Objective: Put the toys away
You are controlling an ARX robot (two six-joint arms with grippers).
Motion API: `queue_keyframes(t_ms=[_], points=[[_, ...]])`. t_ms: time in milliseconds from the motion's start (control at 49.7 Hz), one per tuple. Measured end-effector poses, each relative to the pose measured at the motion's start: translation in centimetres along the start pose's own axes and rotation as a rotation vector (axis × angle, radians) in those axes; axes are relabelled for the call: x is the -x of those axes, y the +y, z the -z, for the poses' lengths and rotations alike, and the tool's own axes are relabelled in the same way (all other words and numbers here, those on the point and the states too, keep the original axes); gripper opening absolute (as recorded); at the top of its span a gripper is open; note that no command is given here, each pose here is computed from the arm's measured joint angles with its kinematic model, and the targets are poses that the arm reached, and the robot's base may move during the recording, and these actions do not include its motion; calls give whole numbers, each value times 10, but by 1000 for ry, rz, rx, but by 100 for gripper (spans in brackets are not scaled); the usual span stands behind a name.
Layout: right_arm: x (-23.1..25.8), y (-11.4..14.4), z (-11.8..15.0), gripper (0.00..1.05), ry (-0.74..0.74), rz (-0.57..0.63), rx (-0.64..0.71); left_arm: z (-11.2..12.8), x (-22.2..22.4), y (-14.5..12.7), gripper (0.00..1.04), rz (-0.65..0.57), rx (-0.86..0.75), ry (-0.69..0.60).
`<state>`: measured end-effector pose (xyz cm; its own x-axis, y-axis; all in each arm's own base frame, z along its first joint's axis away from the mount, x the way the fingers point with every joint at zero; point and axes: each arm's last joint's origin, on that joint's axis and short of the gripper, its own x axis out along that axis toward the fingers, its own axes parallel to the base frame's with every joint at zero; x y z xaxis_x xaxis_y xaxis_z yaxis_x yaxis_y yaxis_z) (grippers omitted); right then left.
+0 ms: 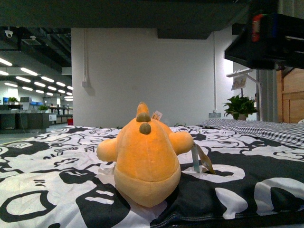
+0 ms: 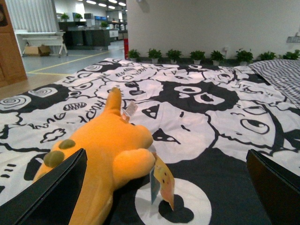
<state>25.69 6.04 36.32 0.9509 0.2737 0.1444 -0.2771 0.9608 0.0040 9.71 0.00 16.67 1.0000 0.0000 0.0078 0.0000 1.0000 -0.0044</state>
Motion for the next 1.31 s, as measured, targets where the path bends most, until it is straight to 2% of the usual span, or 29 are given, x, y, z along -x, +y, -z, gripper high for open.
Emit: queue_keyframes(t_ms=[221, 644, 1066, 1308], points=[[-34, 33, -12, 104, 40, -100, 39, 0, 0, 0, 99, 0, 0, 0], [-86, 104, -1, 104, 124, -300, 103, 0, 0, 0, 99, 0, 0, 0], [-116, 126, 35, 104, 196, -266, 139, 0, 0, 0, 99, 0, 0, 0], [-123, 124, 49, 104, 229, -165, 148, 0, 0, 0, 99, 0, 0, 0]])
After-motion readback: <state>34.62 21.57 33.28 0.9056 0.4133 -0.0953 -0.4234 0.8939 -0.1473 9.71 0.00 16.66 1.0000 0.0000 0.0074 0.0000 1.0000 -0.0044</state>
